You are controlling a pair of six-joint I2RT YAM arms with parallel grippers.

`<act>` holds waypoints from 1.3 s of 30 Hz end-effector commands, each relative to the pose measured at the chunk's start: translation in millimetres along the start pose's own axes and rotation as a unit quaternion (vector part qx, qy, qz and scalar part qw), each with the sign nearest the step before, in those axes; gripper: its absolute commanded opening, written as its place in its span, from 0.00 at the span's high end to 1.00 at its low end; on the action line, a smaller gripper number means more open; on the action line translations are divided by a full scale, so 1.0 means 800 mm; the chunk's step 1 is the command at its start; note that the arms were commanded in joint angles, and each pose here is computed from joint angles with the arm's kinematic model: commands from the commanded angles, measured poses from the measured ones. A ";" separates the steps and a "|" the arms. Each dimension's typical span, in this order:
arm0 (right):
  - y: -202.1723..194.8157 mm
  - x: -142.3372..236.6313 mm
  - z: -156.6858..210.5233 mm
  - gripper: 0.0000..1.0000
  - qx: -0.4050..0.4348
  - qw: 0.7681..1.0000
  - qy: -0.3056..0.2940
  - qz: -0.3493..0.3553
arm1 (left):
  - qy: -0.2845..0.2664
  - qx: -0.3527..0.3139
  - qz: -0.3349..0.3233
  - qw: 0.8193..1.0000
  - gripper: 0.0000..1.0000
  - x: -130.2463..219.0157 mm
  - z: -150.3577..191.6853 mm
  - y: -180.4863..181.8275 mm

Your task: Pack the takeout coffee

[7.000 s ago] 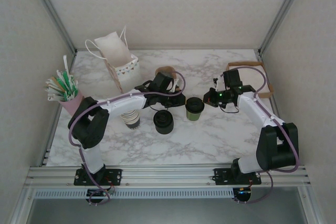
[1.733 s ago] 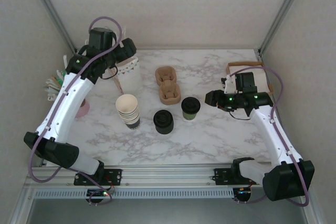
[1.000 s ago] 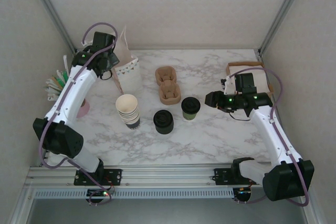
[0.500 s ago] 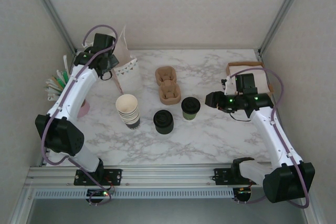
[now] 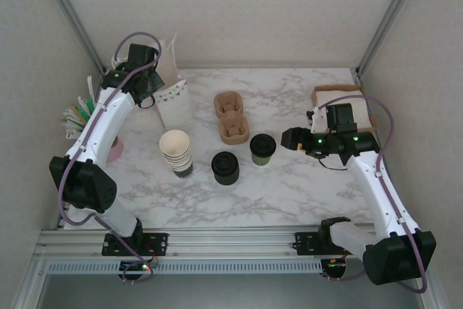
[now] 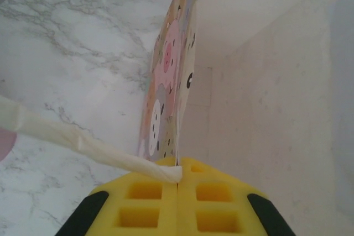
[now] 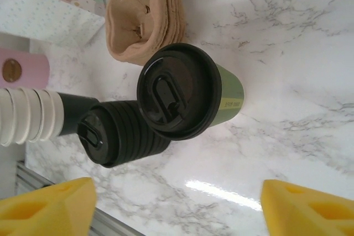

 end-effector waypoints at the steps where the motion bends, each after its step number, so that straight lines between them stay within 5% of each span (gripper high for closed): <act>1: 0.004 0.013 0.002 0.08 0.006 1.000 -0.015 0.008 | -0.039 0.011 0.033 0.999 1.00 0.038 -0.035 -0.008; 2: 0.004 0.016 0.002 0.02 0.007 1.000 -0.020 0.009 | -0.050 0.015 0.040 0.998 1.00 0.049 -0.043 -0.010; 11: -0.008 0.054 -0.008 0.01 -0.009 0.990 -0.104 0.093 | -0.108 0.033 0.168 0.979 1.00 0.147 -0.074 -0.051; 17: -0.037 0.106 -0.014 0.01 -0.072 0.951 -0.207 0.219 | -0.106 0.025 0.270 0.957 1.00 0.201 -0.049 -0.128; 26: -0.065 0.148 0.004 0.01 -0.129 0.905 -0.243 0.324 | -0.039 0.000 0.380 0.924 1.00 0.234 0.043 -0.257; 39: -0.089 0.204 0.028 0.01 -0.167 0.836 -0.301 0.427 | 0.070 -0.008 0.346 0.936 1.00 0.213 0.222 -0.347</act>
Point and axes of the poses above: each hand's point on the last joint's axis, 136 mm out from that joint toward the fingers, its own x axis back along the fingers, its own y axis along the line the jaws close on, z = x × y, the point moved 5 cm from there along x, back along the fingers, and after that the axes turned 6 degrees about -x, right-handed, at the moved point
